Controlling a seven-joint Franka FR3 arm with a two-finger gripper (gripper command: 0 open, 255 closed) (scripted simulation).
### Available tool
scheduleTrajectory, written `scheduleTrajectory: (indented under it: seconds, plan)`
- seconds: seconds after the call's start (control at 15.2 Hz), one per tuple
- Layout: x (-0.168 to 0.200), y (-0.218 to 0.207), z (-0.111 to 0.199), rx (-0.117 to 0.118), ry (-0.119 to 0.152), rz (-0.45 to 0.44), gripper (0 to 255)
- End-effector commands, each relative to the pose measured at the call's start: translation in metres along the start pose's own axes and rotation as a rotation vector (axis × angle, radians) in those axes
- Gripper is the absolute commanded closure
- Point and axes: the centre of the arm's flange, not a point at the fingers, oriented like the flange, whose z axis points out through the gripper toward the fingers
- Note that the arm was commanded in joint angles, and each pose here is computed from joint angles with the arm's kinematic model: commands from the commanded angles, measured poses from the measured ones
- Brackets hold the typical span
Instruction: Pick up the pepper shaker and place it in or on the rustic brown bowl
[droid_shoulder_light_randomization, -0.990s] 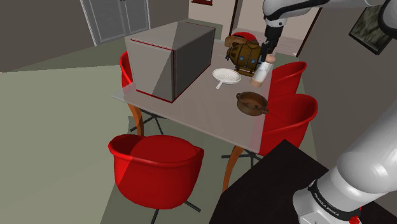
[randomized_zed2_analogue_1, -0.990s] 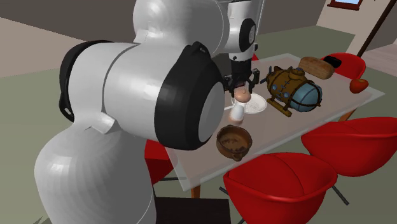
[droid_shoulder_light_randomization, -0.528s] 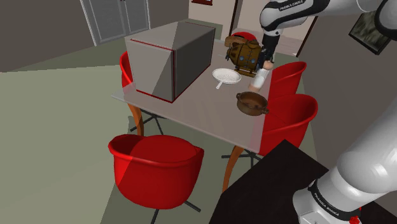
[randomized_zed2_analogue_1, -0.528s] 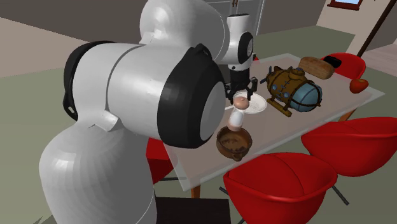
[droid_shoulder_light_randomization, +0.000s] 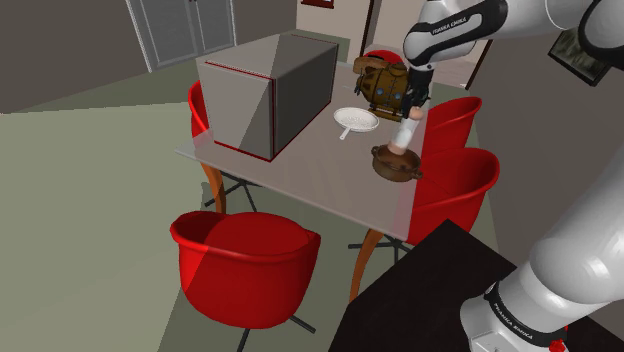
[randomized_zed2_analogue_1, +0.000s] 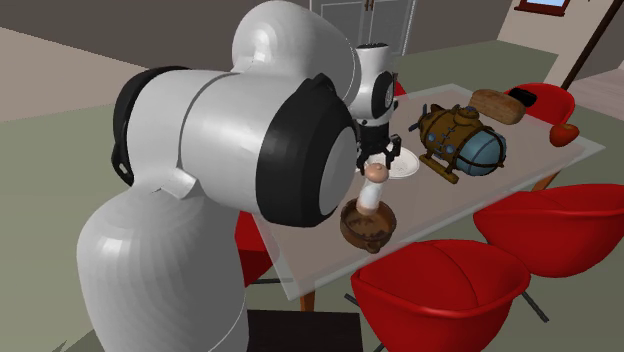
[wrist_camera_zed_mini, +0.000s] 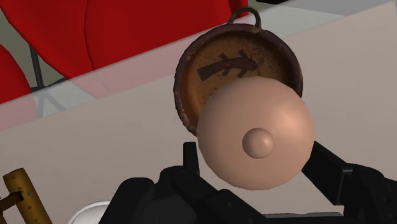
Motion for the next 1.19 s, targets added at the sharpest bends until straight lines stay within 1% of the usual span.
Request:
scheduleTrajectory:
  seconds: [0.0, 0.2, 0.73, 0.79, 1.12]
  plan:
    - [0.000, -0.001, 0.010, 0.000, 0.001, 0.000, 255]
    - [0.000, -0.004, 0.025, 0.000, 0.001, 0.000, 255]
    - [0.000, -0.004, 0.025, 0.000, 0.001, 0.000, 255]
    - [0.000, -0.004, 0.025, 0.000, 0.001, 0.000, 0]
    - [0.000, -0.004, 0.025, 0.000, 0.001, 0.000, 0]
